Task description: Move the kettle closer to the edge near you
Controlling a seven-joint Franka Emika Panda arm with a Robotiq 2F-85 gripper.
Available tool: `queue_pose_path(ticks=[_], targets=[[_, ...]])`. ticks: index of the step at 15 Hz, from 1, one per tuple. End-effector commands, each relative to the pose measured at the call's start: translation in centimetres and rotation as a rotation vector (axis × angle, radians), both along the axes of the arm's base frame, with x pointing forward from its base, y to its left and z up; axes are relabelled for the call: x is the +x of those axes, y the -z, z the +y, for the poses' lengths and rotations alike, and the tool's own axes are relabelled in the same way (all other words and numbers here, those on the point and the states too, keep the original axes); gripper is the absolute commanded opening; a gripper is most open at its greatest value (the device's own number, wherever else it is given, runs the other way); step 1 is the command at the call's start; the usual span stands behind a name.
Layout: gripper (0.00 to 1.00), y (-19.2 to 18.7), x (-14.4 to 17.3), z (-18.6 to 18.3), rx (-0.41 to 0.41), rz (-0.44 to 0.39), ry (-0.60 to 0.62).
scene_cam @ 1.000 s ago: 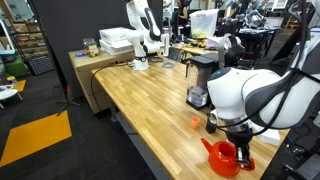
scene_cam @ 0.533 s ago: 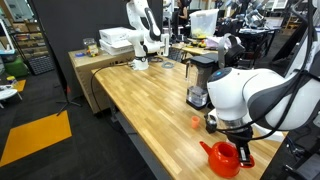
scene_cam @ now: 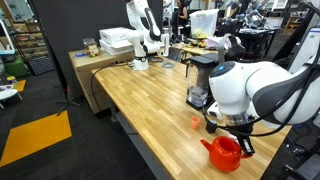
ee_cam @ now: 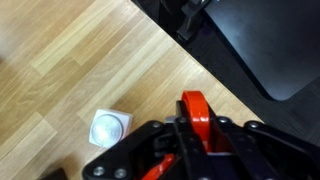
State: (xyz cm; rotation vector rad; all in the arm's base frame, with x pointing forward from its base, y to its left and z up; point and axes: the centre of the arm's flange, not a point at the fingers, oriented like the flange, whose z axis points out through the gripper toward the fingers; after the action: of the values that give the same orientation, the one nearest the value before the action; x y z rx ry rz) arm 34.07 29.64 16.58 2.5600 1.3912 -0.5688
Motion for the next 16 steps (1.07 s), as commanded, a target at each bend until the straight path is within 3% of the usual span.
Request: queue_pose_path(ticks=[1,6,16], targets=[[0.04,-0.7,-0.5,-1.9,0.011,0.01,-0.072],[0.04,0.0,-1.5,-2.2,0.04,0.052,-0.131],[0.04,1.3,-2.8,1.6,0.101,0.046,-0.189]])
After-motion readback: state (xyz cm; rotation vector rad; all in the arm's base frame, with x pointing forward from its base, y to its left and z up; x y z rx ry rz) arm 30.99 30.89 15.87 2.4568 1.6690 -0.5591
